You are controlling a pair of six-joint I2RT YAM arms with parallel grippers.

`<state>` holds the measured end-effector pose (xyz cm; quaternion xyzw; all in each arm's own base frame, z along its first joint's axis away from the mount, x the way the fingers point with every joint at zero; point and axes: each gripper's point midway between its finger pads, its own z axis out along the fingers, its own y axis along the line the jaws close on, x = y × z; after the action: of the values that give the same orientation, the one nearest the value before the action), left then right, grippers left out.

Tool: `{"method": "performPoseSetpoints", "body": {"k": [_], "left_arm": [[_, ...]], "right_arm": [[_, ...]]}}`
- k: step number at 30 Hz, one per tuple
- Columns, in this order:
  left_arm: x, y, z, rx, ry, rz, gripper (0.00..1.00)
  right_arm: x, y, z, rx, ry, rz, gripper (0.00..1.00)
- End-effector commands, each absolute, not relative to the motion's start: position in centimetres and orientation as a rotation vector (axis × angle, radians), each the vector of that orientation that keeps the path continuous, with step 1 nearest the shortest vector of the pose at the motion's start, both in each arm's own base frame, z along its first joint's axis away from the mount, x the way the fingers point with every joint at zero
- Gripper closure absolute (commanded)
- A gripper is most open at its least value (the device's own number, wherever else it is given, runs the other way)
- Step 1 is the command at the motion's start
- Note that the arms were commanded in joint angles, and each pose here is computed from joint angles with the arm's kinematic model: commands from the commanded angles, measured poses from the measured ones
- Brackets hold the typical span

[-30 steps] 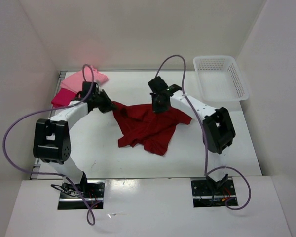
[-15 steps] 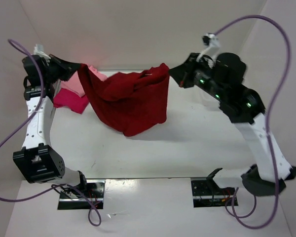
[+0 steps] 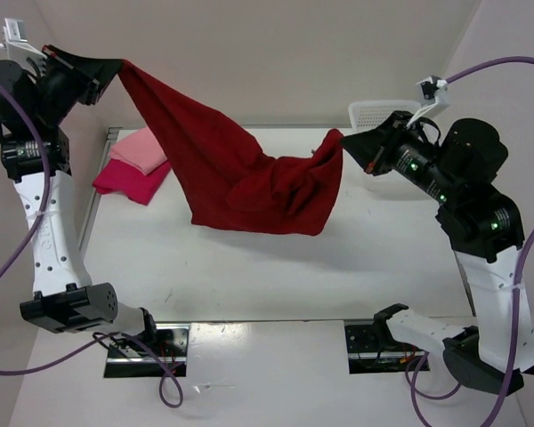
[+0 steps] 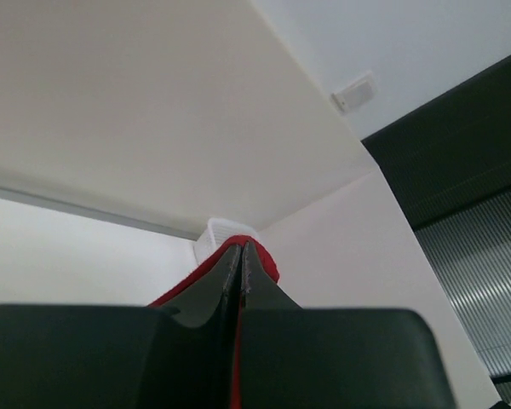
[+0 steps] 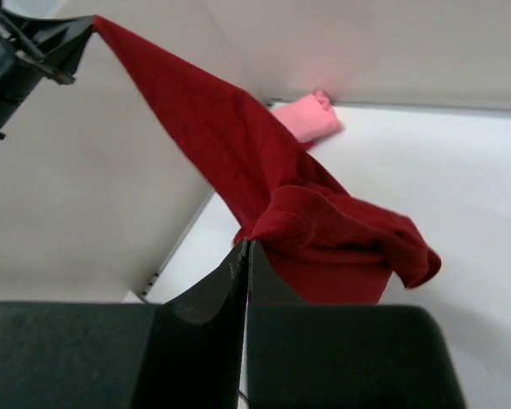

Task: Fold and stack the t-shirts
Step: Flatten out the tshirt

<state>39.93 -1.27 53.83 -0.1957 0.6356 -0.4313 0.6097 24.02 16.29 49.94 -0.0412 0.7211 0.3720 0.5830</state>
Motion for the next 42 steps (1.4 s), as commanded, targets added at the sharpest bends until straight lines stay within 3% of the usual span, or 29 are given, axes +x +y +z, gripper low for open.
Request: {"method": "performPoseSetpoints", "body": {"k": [1, 4, 8, 10, 14, 17, 20, 27, 35, 36, 37, 39, 40, 42], "left_arm": [[34.5, -1.7, 61.2, -0.311, 1.307, -0.878, 1.0], [33.8, -1.5, 62.5, -0.306, 1.278, -0.841, 1.0], [36.9, -0.8, 59.7, -0.335, 1.333, -0.871, 1.0], [39.7, -0.3, 54.9, -0.399, 1.421, -0.913, 1.0], [45.1, -0.1, 44.0, -0.504, 1.631, -0.855, 1.0], [48.9, -1.9, 36.7, -0.554, 1.786, -0.843, 1.0], [51.5, -4.6, 31.6, -0.564, 1.9, -0.86, 1.0], [53.9, -5.2, 35.4, -0.55, 1.809, -0.79, 1.0], [60.7, -7.7, 28.0, -0.583, 1.904, -0.761, 0.98], [61.8, -8.1, 25.7, -0.584, 1.94, -0.743, 0.94], [62.7, -8.7, 27.1, -0.557, 1.906, -0.756, 0.79], [63.4, -10.2, 25.7, -0.528, 1.946, -0.804, 0.59], [63.3, -10.4, 26.6, -0.515, 1.938, -0.816, 0.38], [62.4, -10.2, 27.3, -0.475, 1.939, -0.792, 0.18]], "right_arm": [[19.5, 16.3, 56.4, -0.201, 1.485, 0.978, 1.0], [21.3, 15.8, 54.4, -0.132, 1.53, 0.926, 1.0], [28.1, 16.0, 44.5, 0.048, 1.779, 0.792, 1.0], [30.8, 15.3, 41.1, 0.145, 1.836, 0.765, 1.0], [36.4, 15.2, 28.2, 0.283, 2.127, 0.799, 1.0], [38.9, 12.9, 21.6, 0.424, 2.252, 0.722, 1.0], [40.2, 11.6, 19.3, 0.459, 2.278, 0.626, 1.0], [41.6, 10.6, 16.1, 0.467, 2.34, 0.539, 1.0], [42.6, 9.5, 14.0, 0.489, 2.371, 0.44, 1.0], [42.7, 9.3, 14.0, 0.507, 2.367, 0.432, 1.0], [42.7, 9.3, 14.0, 0.507, 2.366, 0.432, 1.0], [43.0, 9.4, 14.0, 0.52, 2.365, 0.437, 1.0], [42.8, 9.4, 13.3, 0.526, 2.385, 0.43, 1.0], [43.1, 9.2, 13.6, 0.528, 2.374, 0.42, 0.99]]}}
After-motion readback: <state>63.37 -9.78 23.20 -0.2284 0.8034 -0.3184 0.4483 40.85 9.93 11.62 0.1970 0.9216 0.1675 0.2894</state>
